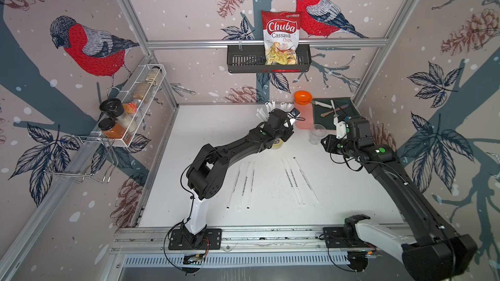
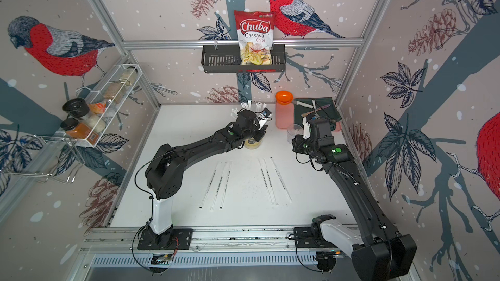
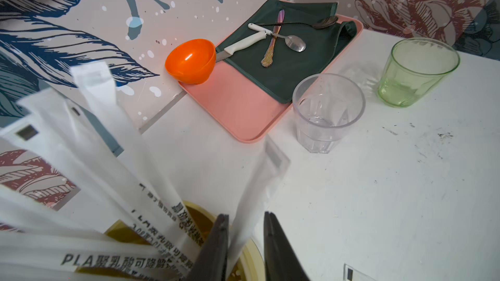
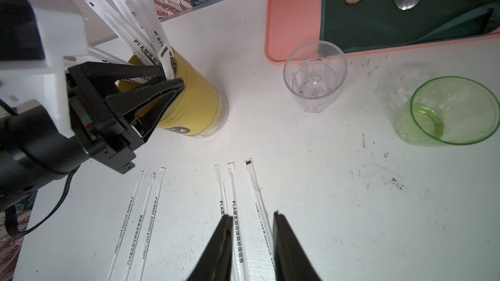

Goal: Take the straws out of the storage container
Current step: Pick up the straw from the container.

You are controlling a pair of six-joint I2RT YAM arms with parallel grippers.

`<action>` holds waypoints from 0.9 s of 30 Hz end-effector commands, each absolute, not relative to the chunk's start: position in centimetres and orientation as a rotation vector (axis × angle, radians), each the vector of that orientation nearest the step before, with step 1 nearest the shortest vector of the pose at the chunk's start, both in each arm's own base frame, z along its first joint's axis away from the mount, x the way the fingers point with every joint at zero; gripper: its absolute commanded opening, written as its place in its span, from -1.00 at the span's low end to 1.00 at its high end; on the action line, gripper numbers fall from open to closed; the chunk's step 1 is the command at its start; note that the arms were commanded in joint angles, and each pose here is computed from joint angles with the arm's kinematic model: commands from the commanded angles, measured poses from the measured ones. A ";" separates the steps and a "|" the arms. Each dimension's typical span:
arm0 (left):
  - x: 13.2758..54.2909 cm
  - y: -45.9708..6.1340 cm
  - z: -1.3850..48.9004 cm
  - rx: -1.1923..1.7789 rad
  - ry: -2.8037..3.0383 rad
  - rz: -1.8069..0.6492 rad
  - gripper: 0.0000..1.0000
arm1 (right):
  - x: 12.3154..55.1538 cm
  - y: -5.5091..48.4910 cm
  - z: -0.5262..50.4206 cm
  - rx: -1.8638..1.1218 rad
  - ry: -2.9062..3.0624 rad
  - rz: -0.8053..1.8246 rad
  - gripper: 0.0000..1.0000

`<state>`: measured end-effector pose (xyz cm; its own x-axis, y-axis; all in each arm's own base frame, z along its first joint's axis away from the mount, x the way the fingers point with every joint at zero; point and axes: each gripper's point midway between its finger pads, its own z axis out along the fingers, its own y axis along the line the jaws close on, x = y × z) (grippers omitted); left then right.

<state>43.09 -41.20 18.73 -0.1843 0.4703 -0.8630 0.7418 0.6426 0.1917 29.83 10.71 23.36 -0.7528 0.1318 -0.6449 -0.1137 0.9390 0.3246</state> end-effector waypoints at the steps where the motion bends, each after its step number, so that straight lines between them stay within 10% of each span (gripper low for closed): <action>1: 43.5 -40.7 19.0 0.960 1.836 -0.277 -0.55 | 30.1 10.9 23.8 0.000 2.356 0.464 -0.40; 27: 42.4 -38.3 25.8 0.864 1.794 -0.248 -0.97 | 29.5 11.5 24.2 -0.005 2.336 0.530 -0.40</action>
<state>42.65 -38.67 23.88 -0.1662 0.4565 -0.8741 0.6733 0.7001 0.2376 29.09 11.14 23.41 -0.7559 0.1331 -0.6410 -0.1361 0.9258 0.3527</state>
